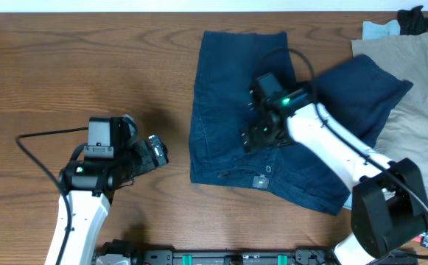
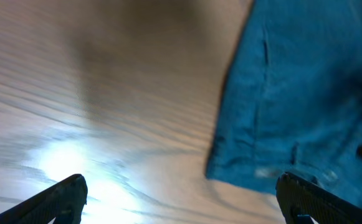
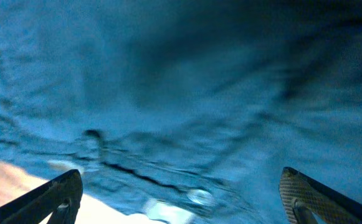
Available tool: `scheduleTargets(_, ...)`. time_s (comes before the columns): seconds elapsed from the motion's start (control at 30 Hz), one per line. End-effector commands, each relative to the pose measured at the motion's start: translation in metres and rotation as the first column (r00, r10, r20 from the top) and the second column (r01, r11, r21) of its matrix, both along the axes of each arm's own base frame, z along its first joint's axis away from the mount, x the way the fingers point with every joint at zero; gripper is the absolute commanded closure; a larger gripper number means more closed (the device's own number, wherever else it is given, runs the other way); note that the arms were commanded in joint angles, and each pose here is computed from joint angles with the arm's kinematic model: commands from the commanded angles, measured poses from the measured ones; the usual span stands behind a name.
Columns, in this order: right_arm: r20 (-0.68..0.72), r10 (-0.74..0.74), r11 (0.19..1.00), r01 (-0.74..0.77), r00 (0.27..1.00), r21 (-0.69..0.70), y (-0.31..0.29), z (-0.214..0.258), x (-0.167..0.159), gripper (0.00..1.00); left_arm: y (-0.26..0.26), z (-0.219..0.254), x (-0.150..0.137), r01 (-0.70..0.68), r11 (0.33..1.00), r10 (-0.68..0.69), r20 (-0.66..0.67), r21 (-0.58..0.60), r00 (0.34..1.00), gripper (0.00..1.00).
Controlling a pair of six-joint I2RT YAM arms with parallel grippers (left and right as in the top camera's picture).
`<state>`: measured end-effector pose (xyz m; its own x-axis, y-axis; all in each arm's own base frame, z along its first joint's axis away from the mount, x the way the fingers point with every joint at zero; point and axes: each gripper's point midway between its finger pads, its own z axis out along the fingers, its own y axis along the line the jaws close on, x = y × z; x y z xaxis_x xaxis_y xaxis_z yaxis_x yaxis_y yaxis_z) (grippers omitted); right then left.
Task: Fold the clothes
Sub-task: 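Drag the navy shorts with the right gripper leftward onto the open table, then grasp the shorts' lower edge with the left gripper and spread them flat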
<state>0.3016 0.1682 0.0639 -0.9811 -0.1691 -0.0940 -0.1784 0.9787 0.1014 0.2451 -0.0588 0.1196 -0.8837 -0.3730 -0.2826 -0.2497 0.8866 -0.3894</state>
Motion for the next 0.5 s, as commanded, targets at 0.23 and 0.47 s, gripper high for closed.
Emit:
scheduleTargets(0.23, -0.042, -0.129, 0.987, 0.124, 0.991, -0.104, -0.061, 0.007, 0.003, 0.01, -0.048, -0.046, -0.019, 0.017, 0.974, -0.081, -0.279, -0.224, 0.957, 0.02)
scheduleTargets(0.47, -0.08, -0.198, 0.974, 0.188, 0.977, -0.123, -0.085, 0.007, 0.0, 0.01, -0.08, -0.083, -0.022, 0.076, 0.973, -0.155, -0.375, -0.218, 0.914, 0.02)
